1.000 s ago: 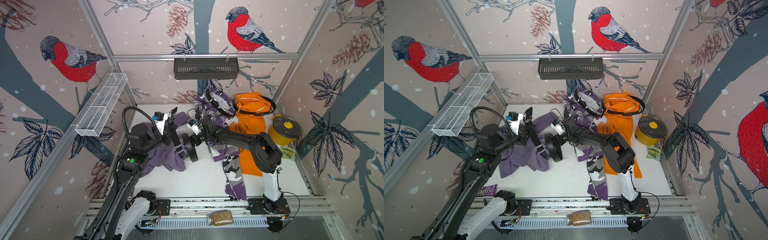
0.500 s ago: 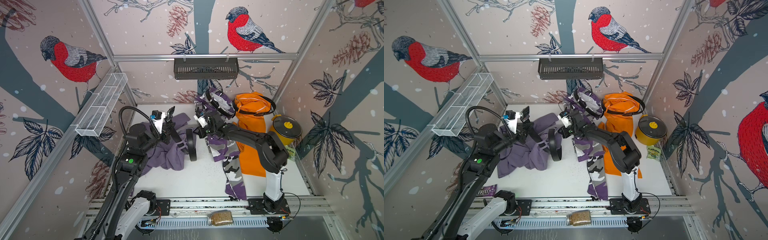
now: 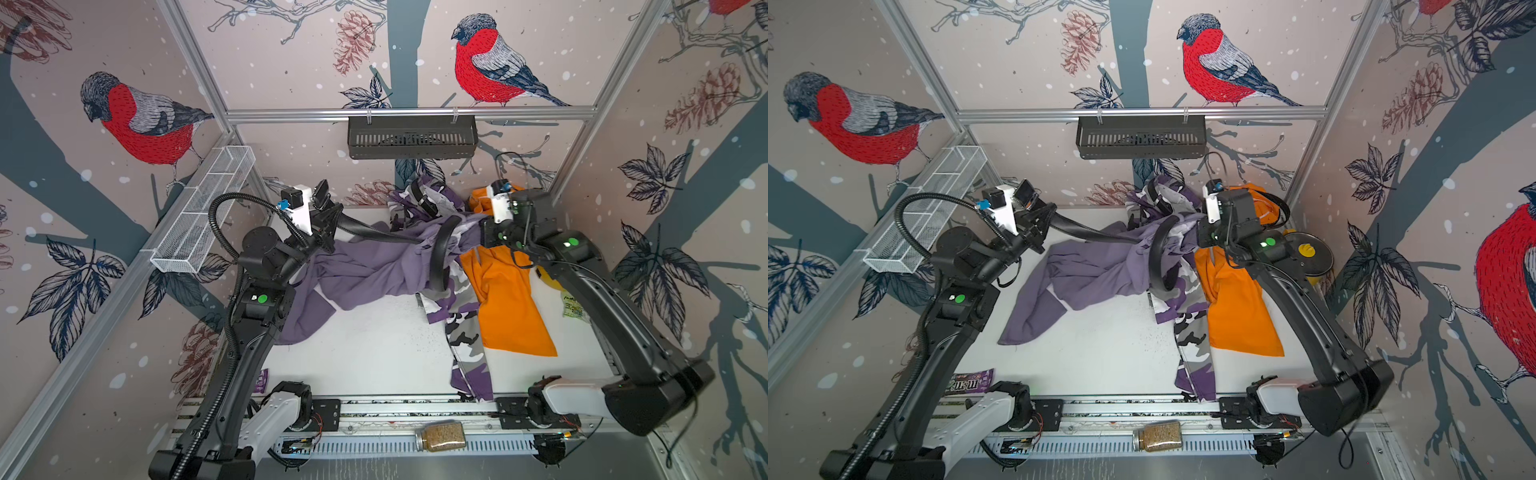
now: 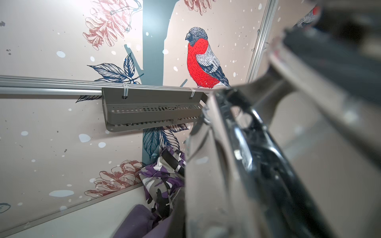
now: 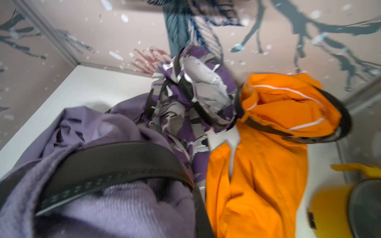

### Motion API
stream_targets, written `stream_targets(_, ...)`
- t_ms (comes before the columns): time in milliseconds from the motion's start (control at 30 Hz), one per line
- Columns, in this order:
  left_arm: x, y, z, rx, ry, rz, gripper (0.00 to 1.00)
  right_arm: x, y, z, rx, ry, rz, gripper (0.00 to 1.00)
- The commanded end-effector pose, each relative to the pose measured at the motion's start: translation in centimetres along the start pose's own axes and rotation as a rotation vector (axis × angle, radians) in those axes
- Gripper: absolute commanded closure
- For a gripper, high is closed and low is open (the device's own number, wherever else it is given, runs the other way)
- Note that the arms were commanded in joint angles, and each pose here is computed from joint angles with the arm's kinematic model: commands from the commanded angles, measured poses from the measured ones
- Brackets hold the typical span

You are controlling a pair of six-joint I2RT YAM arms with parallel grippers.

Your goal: Remove the belt from the trousers

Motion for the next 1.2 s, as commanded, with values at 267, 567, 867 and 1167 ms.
stream_targets(267,-13.4,-2.4,3.6,0.044,-0.239,0.154,1.0,-13.4,9.6,-0.7,0.078,0.182,0.355,0.99)
stream_targets(567,-11.6,-2.8,2.2,-0.005,-0.178,0.169,1.0,-15.8,14.3,-0.5,0.097,0.146,0.389,0.33)
stream_targets(867,-10.0,-2.9,1.7,-0.001,-0.138,0.148,1.0,-15.7,15.3,-1.2,-0.026,0.118,0.352,0.38)
stream_targets(1167,-4.4,-3.2,0.4,0.038,0.002,0.068,1.0,-14.6,13.7,-4.3,-0.143,0.102,0.336,0.47)
Point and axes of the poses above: each gripper's point midway between its finger pads, its own y axis out along the fingers, its own z axis along the line the jaws close on, x = y × z, the point moved 6 cm from there along -y, back along the fingers, and after that the axes turned 7 degrees about -y, right-handed, at the moved point
